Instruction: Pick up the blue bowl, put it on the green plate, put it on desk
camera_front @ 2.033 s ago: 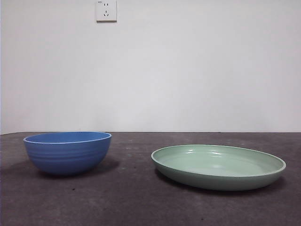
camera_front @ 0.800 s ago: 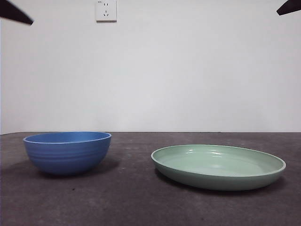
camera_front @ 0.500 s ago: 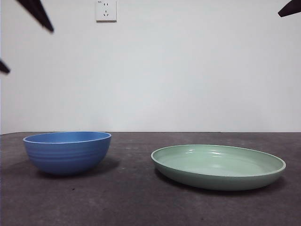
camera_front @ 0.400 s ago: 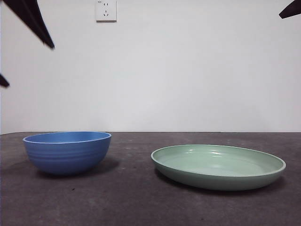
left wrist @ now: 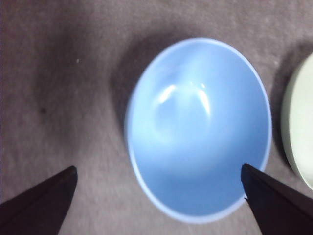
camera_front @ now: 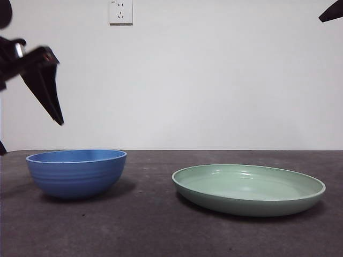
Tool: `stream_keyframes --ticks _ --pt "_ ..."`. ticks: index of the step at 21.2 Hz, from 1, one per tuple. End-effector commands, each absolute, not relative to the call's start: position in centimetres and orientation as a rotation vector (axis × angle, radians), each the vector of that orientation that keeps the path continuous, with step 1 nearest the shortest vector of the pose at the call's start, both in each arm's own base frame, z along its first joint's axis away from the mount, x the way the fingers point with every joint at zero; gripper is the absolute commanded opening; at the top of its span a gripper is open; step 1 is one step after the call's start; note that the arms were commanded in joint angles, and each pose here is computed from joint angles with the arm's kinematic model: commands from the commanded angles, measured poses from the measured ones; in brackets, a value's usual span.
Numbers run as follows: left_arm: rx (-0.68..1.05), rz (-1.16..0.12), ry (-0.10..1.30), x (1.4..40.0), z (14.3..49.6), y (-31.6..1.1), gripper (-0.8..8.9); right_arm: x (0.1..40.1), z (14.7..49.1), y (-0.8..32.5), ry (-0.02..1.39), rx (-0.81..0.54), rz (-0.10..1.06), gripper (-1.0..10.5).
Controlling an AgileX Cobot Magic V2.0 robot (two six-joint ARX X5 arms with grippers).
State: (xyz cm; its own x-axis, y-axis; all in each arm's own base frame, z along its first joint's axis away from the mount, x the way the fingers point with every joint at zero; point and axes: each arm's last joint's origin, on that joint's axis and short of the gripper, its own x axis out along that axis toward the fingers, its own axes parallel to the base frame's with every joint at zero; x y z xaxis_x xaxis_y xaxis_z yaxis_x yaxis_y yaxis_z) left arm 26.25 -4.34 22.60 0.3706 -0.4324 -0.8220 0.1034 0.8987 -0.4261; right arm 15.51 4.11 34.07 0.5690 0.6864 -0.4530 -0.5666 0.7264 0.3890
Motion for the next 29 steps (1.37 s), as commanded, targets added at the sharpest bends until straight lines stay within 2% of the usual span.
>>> stream_keyframes --ticks 1,3,5,8,13,19,25,29 --pt "-0.326 -0.353 1.135 27.5 22.1 -4.5 6.51 15.6 34.6 4.2 0.609 0.215 0.751 5.4" --pt "-0.326 -0.353 1.138 28.1 21.4 -4.6 6.27 15.6 34.6 4.2 0.609 0.215 0.751 5.4" --pt "-0.328 -0.349 1.156 28.5 20.7 -4.7 5.56 15.6 34.6 4.2 0.609 0.215 0.751 5.4" --pt "-0.329 -0.346 1.173 28.9 19.9 -4.7 5.28 15.6 34.6 4.2 0.610 0.215 0.751 5.4" --pt "-0.330 -0.344 1.183 29.3 19.2 -4.8 2.17 15.6 34.5 4.2 0.612 0.216 0.751 5.4" --pt "-0.320 -0.354 1.153 29.6 19.3 -4.8 0.17 15.6 34.5 4.2 0.612 0.216 0.751 5.4" --pt "-0.316 -0.350 1.143 30.0 20.4 -4.9 0.16 15.4 34.7 4.2 0.604 0.217 0.750 5.4" --pt "-0.275 -0.320 1.140 30.9 24.1 -5.5 0.16 13.9 36.0 3.8 0.586 0.205 0.705 5.4"
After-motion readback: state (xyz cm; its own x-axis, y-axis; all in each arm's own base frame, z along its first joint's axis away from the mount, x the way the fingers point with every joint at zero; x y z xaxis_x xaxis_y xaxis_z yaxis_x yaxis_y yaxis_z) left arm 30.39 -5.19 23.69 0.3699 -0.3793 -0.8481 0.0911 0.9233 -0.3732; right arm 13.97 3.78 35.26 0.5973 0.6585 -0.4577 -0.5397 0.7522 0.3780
